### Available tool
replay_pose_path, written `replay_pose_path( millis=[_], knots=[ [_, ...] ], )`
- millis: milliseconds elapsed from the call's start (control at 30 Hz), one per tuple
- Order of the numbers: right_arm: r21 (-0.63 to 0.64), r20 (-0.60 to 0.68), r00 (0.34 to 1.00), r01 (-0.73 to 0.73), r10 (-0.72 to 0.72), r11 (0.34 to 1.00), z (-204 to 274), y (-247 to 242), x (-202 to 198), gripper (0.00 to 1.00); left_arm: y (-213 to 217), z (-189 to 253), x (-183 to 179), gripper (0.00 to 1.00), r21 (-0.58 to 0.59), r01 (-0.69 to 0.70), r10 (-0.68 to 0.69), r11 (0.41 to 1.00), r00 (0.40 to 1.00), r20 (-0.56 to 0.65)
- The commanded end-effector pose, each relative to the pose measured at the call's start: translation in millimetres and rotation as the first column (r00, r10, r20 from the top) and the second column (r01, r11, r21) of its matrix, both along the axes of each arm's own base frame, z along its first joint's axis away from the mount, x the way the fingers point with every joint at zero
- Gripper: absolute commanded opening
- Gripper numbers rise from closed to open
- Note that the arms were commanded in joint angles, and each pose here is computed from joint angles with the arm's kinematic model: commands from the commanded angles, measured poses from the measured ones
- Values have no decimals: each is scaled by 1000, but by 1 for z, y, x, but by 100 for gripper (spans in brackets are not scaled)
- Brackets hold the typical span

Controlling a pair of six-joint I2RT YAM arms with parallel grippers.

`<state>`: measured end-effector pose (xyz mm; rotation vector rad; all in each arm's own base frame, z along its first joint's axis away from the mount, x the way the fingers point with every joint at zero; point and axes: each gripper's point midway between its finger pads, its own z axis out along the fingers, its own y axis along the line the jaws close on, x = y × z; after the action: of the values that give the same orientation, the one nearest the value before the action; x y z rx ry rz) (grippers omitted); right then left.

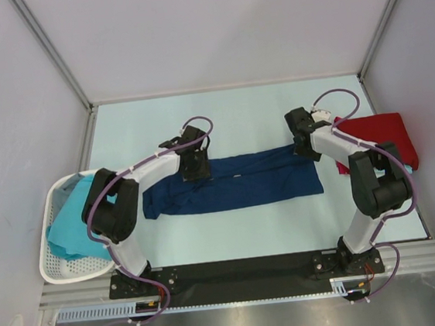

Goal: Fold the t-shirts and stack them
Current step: Fold the other side of the tshirt into a rectangle

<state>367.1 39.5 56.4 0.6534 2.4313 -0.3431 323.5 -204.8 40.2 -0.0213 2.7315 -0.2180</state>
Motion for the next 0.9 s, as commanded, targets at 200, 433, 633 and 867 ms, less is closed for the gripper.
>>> replay_pose_path(
  millis=[200,433,633,867],
  knots=[
    [-1,15,999,33,-33,999,-10,-7,11,44,-4,18,0,50,-29,1,0,1000,999,45],
    [-5,-3,999,36,-36,999,-20,-11,12,40,-3,18,-1,50,-25,-2,3,1000,999,45],
    [-6,-13,999,31,-31,1000,-25,-12,14,17,-2,17,-1,50,-22,-5,6,1000,999,44],
    [-2,-9,999,32,-33,999,-25,-13,13,35,-1,15,-2,50,-17,-12,13,1000,999,39]
  ],
)
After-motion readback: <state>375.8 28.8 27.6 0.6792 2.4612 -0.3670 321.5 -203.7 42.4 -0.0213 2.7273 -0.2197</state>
